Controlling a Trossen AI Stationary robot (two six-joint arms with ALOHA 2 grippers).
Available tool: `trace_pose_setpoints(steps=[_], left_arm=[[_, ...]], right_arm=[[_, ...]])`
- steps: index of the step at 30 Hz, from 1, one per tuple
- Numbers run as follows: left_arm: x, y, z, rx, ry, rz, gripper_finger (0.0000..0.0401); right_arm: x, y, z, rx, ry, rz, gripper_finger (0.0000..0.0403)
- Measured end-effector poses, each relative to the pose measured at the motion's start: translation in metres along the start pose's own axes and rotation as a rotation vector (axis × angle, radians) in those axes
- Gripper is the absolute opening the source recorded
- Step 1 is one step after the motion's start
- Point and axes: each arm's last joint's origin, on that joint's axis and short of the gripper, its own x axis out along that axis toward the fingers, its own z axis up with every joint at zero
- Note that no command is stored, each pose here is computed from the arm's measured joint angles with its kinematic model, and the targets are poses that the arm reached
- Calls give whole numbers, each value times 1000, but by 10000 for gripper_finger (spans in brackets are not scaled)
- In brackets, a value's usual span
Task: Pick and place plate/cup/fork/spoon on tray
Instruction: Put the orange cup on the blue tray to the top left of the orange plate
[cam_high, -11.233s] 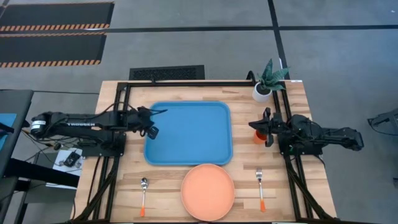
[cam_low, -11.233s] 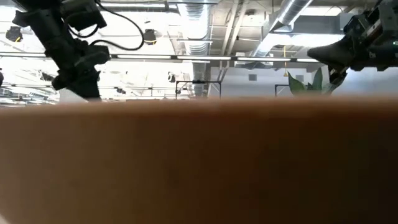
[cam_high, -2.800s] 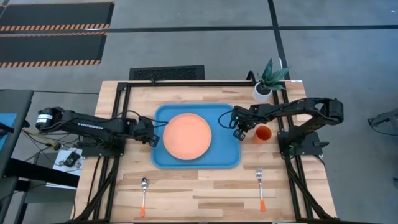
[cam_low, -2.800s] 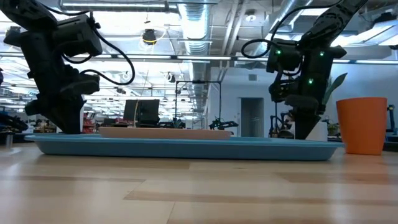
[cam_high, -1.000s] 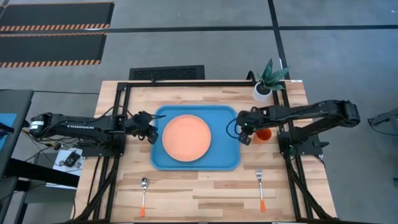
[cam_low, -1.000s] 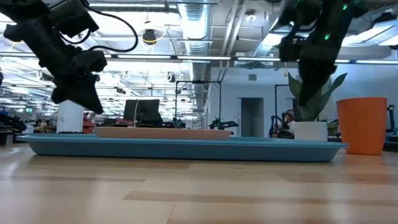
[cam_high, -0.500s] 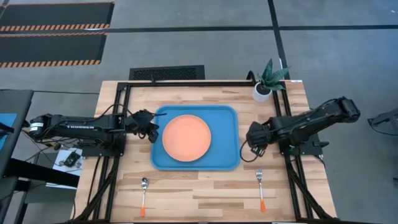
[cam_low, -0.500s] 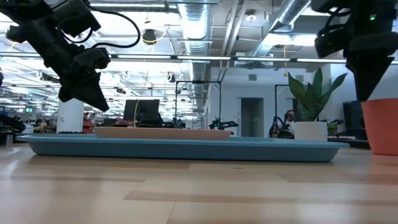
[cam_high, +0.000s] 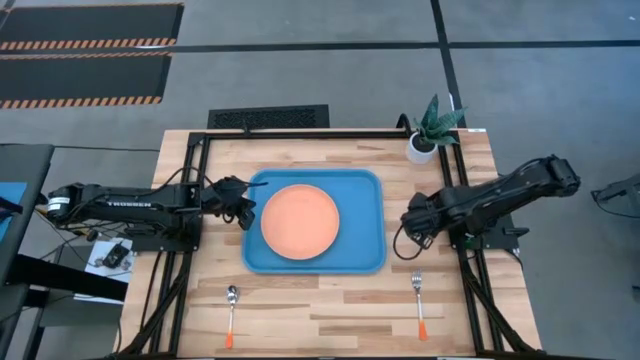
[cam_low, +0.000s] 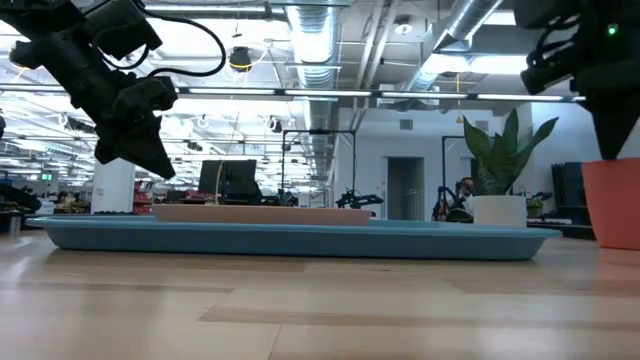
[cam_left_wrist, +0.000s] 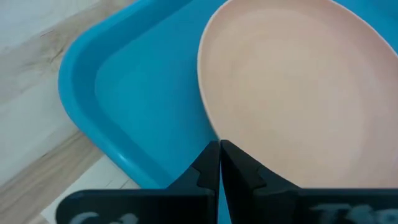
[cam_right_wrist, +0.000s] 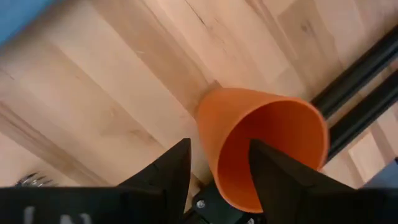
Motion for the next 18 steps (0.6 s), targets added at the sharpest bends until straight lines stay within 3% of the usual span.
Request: trace_pose_setpoints(steps=[7, 14, 18], left_arm=[[0, 0, 1, 19, -8, -4, 0], [0, -2, 6, 59, -38, -53, 0], [1, 4, 9, 69, -47, -30, 0]], right_arm=[[18, 1, -1, 16, 26, 9, 127], [14, -3, 8, -23, 13, 28, 21], [-10, -7, 24, -34, -62, 80, 20]])
